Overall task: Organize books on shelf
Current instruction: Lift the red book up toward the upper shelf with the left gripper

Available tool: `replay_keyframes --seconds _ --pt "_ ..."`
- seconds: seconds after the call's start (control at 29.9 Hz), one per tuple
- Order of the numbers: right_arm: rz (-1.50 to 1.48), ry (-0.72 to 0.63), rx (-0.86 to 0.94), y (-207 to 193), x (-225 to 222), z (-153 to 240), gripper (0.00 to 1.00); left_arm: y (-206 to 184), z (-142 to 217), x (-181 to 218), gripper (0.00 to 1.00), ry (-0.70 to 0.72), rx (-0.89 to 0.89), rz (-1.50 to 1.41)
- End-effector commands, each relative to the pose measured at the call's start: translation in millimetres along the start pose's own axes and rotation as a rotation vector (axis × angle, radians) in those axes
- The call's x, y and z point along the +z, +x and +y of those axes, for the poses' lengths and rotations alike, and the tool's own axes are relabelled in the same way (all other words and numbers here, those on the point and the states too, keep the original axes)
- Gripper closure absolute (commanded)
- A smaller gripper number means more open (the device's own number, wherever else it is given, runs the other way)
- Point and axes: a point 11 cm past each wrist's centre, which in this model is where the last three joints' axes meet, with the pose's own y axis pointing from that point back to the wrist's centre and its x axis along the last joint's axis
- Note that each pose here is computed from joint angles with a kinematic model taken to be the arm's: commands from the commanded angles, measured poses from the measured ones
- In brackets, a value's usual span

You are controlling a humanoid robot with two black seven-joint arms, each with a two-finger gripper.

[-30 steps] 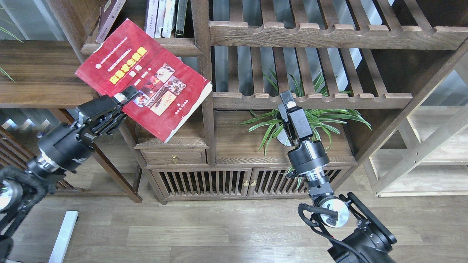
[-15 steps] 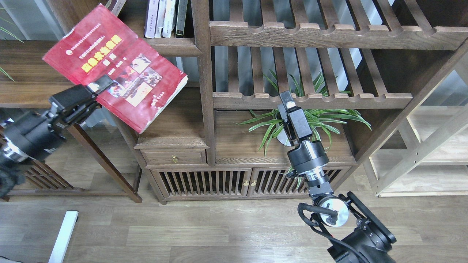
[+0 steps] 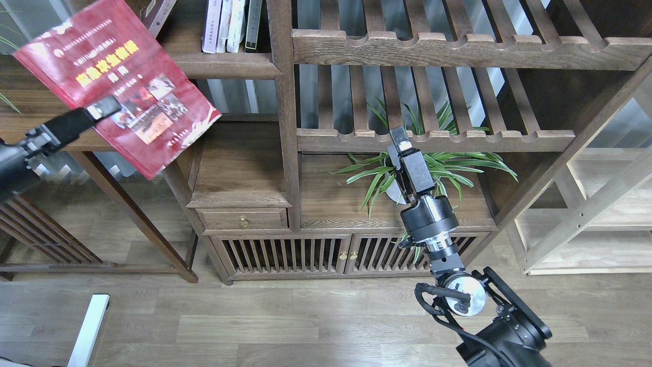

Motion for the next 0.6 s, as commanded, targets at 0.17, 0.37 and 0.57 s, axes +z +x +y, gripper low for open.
replay_keyframes --seconds 0.17,0.37,0.57 --pt "0.000 0.002 0.002 0.6 -0.2 0.5 0.00 -3.6 -0.3 32.6 0.87 -0.005 0.040 -0.162" --pt "-0.001 0.004 0.003 0.7 -0.8 0.4 0.00 -8.6 0.0 52.3 0.84 -0.008 0.060 -0.253" --pt "0.000 0.002 0.006 1.6 -0.2 0.9 0.00 -13.3 0.4 80.8 0.82 -0.035 0.081 -0.329"
